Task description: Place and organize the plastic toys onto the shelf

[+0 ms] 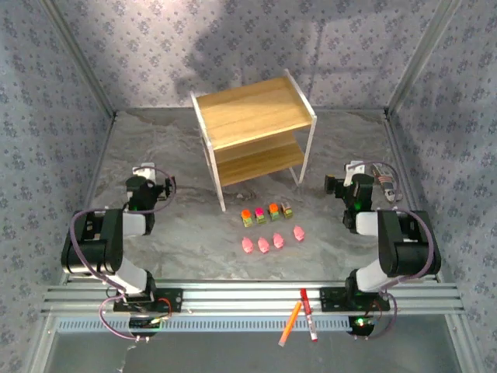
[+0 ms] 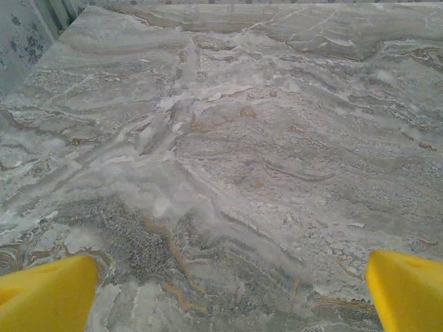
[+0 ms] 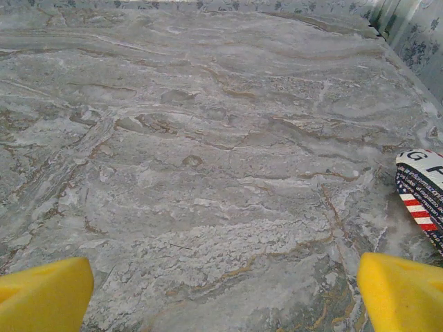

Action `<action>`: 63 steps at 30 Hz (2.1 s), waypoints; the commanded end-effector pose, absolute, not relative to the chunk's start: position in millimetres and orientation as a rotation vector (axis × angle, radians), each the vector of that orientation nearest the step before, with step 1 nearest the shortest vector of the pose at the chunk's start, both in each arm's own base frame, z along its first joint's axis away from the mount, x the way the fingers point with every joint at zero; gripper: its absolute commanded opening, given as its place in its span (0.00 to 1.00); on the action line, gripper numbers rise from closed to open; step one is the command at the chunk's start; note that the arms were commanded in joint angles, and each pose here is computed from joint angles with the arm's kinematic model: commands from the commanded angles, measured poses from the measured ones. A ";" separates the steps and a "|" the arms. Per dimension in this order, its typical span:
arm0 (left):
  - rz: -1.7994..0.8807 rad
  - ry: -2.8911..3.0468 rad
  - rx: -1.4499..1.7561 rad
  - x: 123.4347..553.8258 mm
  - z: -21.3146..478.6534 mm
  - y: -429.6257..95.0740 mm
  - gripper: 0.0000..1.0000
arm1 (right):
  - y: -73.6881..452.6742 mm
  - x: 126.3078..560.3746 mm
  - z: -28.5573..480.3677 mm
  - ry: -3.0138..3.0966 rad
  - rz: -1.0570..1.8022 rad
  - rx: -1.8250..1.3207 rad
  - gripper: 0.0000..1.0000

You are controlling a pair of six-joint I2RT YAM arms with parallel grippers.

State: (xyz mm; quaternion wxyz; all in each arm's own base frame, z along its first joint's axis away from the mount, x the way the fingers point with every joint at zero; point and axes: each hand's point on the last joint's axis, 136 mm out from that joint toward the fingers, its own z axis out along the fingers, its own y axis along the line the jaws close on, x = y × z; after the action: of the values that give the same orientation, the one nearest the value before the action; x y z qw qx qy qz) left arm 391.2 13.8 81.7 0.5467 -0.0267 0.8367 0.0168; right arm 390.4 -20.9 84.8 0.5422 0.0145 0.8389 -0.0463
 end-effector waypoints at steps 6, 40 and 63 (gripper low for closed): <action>0.041 1.962 -0.064 398.0 88.9 12.9 1.00 | -22.5 390.0 83.1 1.984 -0.097 0.056 1.00; 0.149 1.945 -0.148 391.5 106.8 26.8 1.00 | -24.9 387.0 86.9 1.964 -0.142 0.069 1.00; 0.041 1.880 -0.249 324.0 201.4 -34.5 1.00 | -66.5 309.6 164.6 2.053 -0.345 0.739 1.00</action>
State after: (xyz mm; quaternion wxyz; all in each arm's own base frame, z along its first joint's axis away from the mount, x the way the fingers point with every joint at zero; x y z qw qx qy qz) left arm 331.5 -15.6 190.1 0.5838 -0.1179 0.8010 0.0603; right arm 341.1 -56.0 164.6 0.4973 0.2393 0.8257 -0.1173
